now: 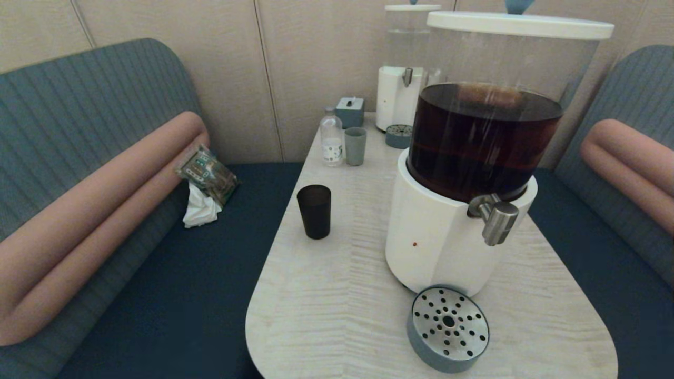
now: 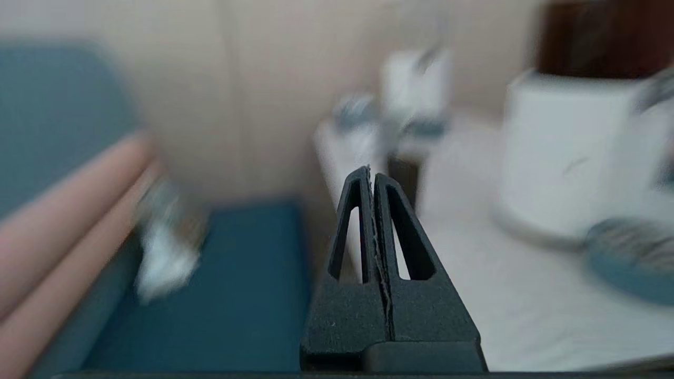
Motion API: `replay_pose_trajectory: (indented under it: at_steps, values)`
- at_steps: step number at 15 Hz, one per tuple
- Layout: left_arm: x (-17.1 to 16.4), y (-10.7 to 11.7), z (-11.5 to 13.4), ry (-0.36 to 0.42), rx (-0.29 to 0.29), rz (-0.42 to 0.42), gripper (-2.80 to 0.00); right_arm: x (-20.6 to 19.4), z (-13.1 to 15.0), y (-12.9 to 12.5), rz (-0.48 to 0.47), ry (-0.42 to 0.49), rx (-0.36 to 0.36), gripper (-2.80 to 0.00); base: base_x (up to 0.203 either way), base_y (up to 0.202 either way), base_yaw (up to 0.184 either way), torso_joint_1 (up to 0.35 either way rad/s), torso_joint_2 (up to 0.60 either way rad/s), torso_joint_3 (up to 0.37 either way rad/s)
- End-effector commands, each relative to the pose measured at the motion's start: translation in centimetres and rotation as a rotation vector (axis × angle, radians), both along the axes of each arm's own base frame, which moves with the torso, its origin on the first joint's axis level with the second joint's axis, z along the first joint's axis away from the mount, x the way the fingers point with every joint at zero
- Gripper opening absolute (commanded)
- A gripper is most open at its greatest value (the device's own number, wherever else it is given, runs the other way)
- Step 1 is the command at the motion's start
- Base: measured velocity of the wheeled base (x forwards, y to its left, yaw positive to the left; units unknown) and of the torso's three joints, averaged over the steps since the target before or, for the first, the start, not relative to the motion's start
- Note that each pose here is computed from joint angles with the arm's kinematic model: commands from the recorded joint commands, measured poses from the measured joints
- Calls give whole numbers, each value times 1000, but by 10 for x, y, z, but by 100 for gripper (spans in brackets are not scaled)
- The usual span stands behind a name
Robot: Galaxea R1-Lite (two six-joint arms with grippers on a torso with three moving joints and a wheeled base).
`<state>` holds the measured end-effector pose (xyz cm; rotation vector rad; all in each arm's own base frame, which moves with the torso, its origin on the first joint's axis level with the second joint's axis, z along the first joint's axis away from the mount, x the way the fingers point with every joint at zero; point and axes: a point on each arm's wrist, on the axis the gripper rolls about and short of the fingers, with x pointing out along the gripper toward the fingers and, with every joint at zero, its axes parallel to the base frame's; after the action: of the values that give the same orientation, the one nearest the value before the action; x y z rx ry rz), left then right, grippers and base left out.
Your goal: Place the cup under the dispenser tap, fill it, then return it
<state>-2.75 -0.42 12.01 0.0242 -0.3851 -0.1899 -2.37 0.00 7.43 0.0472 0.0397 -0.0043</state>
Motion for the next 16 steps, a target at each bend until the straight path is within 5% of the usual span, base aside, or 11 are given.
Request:
replay_pose_trajectory:
  at_steps: [1, 7, 16]
  values:
    - [-1, 1, -13, 61, 18, 59, -280, 0, 0, 0, 0, 2, 0, -280, 0, 0, 0, 0, 0, 0]
    - [5, 4, -46, 397, 45, 198, -280, 0, 0, 0, 0, 2, 0, -280, 0, 0, 0, 0, 0, 0]
    - [5, 4, -46, 394, 39, 188, -280, 0, 0, 0, -1, 2, 0, -280, 0, 0, 0, 0, 0, 0]
